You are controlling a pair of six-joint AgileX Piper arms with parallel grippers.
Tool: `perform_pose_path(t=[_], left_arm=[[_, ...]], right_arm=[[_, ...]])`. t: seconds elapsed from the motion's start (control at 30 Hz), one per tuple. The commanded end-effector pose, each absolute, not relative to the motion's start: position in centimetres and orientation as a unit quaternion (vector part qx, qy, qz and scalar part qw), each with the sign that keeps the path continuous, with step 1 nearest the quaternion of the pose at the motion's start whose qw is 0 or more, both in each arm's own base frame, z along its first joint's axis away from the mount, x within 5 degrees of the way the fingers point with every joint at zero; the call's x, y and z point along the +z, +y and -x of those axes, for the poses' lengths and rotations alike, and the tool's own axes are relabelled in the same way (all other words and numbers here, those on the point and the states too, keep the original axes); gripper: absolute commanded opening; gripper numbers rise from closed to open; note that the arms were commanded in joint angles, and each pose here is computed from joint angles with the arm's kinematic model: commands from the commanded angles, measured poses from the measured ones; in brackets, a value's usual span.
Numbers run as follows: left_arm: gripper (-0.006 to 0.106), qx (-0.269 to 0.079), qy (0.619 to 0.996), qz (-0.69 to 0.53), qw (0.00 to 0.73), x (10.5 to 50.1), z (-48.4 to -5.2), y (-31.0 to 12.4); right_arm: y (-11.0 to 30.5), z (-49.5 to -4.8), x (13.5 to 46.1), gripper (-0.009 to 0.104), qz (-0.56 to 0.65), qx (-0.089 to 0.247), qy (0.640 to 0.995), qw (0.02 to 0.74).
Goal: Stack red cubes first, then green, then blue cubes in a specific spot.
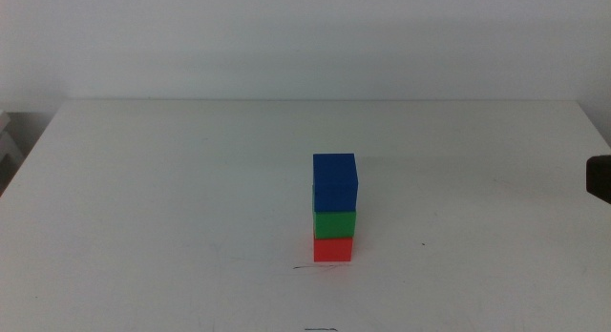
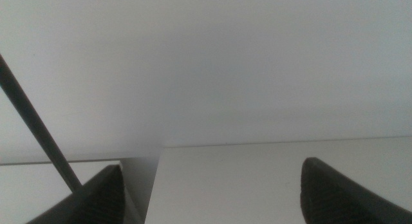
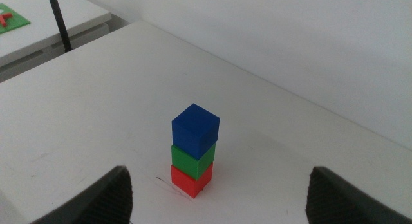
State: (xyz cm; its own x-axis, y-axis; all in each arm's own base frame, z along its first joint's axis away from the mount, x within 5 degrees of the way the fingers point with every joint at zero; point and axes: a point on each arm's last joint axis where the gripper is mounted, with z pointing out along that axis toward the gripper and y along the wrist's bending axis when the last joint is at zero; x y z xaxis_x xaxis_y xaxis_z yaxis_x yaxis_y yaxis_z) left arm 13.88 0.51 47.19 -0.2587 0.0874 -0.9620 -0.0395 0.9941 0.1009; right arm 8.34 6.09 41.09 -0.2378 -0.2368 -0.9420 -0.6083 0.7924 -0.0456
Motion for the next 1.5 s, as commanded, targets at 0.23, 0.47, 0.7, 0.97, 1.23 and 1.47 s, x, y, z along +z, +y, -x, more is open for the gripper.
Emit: perform_pose_path(t=[0.23, 0.47, 0.7, 0.97, 1.23, 1.47], left_arm=[[0.093, 0.047, 0.762, -0.014, 0.646, 47.0, -12.0, 0.4], [0.093, 0.024, 0.774, -0.010, 0.633, 42.2, -8.7, 0.2], [0.093, -0.001, 0.778, -0.004, 0.628, 38.3, -6.2, 0.0], [0.093, -0.004, 0.729, -0.004, 0.684, 34.9, -2.9, 0.0], [0.093, -0.049, 0.697, 0.015, 0.715, 30.0, -3.7, -0.3], [0.093, -0.045, 0.665, 0.023, 0.745, 27.1, -5.1, -0.2]], right_arm=[[5.9, -8.8, 42.3, 0.083, 0.270, 0.148, 0.735, 0.605], [3.9, -10.0, 41.7, 0.083, 0.258, -0.001, 0.694, 0.672], [3.1, -9.5, 38.8, 0.083, 0.126, 0.097, 0.727, 0.668], [1.0, -7.3, 32.5, 0.083, 0.052, 0.041, 0.708, 0.703], [0.6, -5.3, 25.2, 0.083, 0.055, 0.016, 0.718, 0.693], [0.5, -5.1, 21.0, 0.083, 0.062, 0.007, 0.730, 0.681]])
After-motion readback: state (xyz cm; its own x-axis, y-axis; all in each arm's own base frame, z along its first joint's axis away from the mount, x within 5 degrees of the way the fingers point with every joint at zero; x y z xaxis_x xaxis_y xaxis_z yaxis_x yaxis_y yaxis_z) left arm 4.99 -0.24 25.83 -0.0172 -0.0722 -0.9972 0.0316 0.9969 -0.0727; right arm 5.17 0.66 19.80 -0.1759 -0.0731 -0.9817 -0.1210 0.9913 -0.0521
